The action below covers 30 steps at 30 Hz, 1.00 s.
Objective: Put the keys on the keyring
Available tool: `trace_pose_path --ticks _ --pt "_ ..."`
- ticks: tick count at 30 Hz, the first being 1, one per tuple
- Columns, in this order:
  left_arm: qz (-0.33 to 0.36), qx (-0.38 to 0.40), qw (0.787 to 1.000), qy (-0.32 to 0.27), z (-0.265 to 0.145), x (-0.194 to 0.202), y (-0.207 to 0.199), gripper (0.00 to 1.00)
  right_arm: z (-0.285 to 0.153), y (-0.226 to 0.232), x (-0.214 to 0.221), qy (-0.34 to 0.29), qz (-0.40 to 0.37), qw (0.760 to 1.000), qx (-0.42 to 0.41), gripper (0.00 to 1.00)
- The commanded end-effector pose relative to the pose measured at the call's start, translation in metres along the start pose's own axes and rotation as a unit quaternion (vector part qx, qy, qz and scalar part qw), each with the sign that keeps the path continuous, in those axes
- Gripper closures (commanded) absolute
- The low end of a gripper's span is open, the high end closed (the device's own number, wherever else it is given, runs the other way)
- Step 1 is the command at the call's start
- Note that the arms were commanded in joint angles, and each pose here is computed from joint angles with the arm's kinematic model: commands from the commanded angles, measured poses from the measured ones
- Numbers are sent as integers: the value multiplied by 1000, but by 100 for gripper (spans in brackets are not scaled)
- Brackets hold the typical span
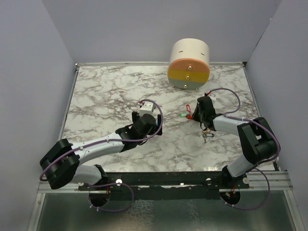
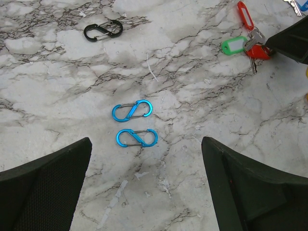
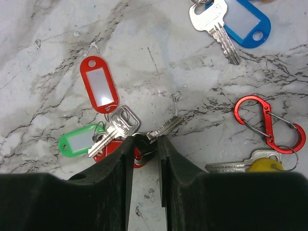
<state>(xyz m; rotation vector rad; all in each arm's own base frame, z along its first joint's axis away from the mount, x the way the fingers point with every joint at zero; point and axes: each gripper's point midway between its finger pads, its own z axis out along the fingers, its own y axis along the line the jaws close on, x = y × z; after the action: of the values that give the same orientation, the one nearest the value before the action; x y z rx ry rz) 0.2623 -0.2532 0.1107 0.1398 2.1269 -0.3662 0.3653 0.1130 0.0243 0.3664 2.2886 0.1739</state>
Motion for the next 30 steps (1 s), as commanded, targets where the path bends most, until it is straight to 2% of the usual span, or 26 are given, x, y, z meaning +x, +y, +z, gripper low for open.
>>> trace_pose_path --ticks 1,9,15,16,22,30 --pt "-5 10 1000 -3 2 -4 -4 1 0 2 -5 -6 3 1000 -6 76" --pt "-6 10 1000 -1 3 -2 -4 1 -10 -2 -11 -18 -4 1000 -1 86" --pt "-7 11 1000 -1 2 -2 -4 1 -14 -4 -14 -20 -6 1000 1 87" --pt "-7 11 1000 -1 2 -2 -4 1 -14 -4 -12 -18 -7 1000 2 87" --pt "-7 10 1000 -1 2 -2 -4 1 -15 -2 -6 -3 -8 1000 -6 70" --pt "-7 8 1000 -1 3 -1 -2 1 -12 -3 2 8 -7 1000 -6 69"
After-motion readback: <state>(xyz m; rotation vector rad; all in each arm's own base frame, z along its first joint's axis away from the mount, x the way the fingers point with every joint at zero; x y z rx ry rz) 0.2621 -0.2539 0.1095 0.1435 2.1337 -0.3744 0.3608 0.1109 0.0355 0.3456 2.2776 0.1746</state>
